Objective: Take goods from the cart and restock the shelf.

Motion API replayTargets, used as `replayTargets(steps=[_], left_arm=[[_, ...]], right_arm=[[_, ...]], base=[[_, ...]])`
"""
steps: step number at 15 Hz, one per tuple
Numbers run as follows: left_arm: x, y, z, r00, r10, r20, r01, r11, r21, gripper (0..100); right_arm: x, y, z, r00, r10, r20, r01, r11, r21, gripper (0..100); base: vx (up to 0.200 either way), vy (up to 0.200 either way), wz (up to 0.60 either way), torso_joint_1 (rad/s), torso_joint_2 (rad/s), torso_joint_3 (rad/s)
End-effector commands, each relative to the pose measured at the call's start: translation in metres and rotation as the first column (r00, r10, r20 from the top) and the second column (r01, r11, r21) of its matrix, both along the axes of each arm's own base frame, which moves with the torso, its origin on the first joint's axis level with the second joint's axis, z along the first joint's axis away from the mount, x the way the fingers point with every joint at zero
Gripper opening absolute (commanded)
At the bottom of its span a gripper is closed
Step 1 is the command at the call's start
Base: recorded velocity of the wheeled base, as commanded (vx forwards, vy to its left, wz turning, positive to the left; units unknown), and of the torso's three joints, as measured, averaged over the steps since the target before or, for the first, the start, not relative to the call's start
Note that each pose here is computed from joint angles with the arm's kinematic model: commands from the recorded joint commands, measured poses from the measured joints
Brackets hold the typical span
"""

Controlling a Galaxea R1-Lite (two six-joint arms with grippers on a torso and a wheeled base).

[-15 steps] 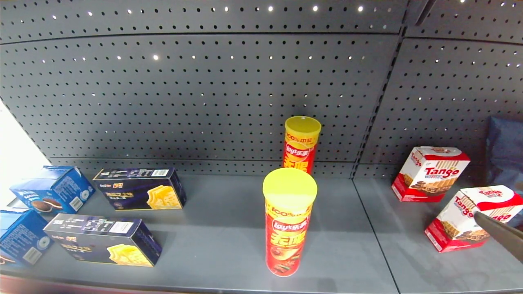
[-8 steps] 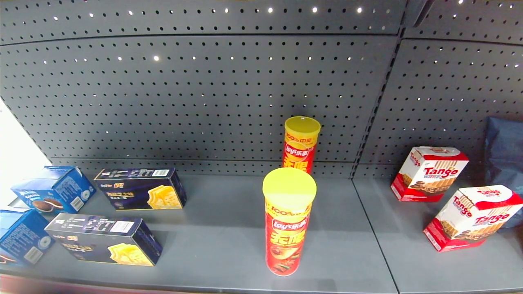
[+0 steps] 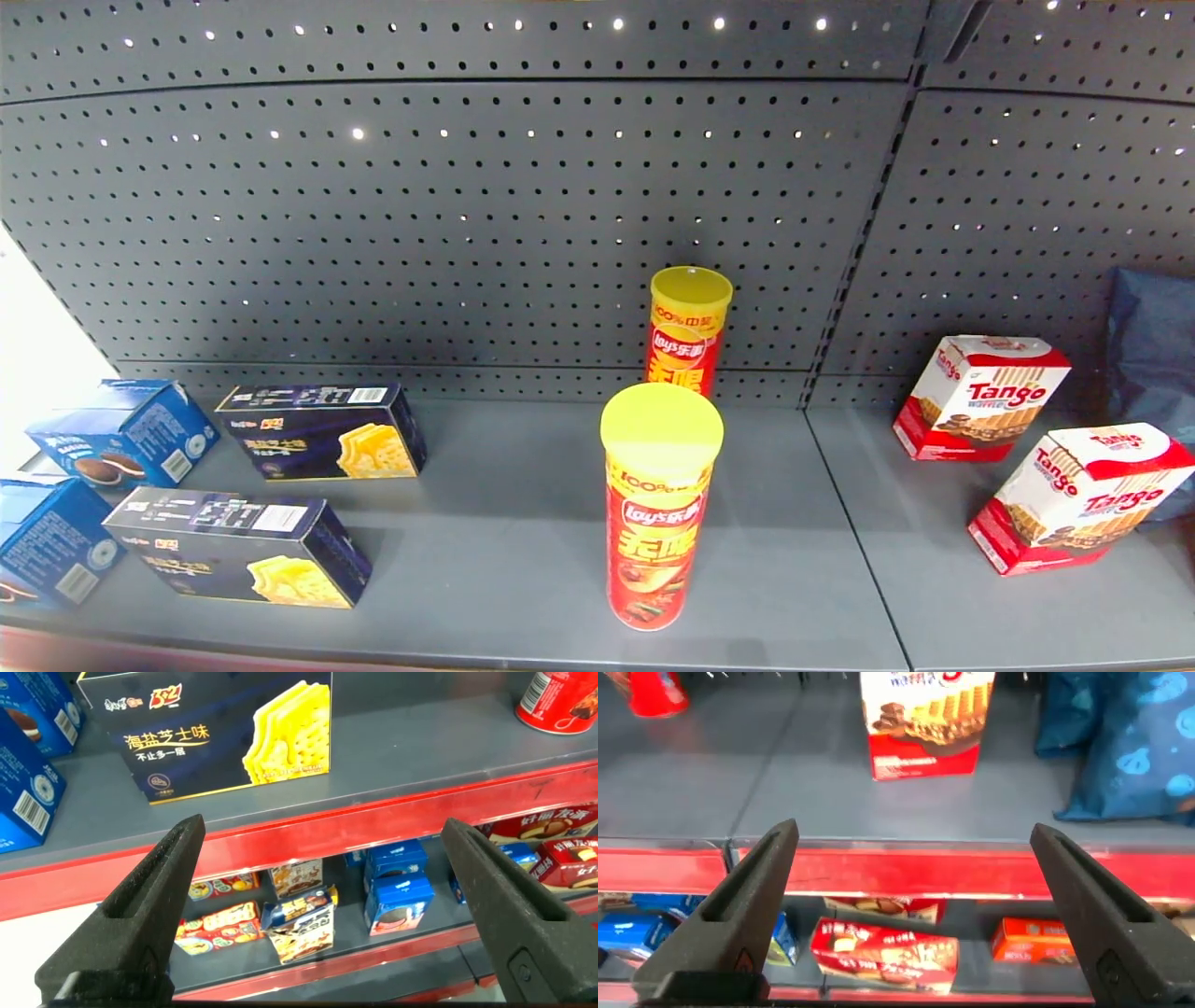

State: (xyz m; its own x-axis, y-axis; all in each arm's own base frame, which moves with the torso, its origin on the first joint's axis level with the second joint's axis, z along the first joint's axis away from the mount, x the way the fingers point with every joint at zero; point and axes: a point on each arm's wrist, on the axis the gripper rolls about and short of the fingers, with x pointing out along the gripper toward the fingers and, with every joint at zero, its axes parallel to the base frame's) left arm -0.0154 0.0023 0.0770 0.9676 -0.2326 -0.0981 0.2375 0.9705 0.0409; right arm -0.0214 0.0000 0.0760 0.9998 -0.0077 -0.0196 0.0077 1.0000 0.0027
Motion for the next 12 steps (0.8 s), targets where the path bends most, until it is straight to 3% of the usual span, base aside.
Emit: replayTargets(steps=[1,12], left_arm=[[0.0001,0.0000,0.0000,1.000,0.001,-0.001,-0.001,1.000,0.000,100],[0.0001,0.0000,0.0000,1.000,0.000,-0.001,0.000,1.000,0.000,100]], right_arm=[[-0.0014,0.0000,-0.0007,1.000,0.003,0.018,-0.003,1.000,-0.001,100],[-0.0014,0.0000,-0.0007,1.000,0.003,0.018,-0.003,1.000,-0.001,100]], base=[[0.000,0.000,0.00,0.000,0.00,0.000],[0.000,0.000,0.00,0.000,0.00,0.000]])
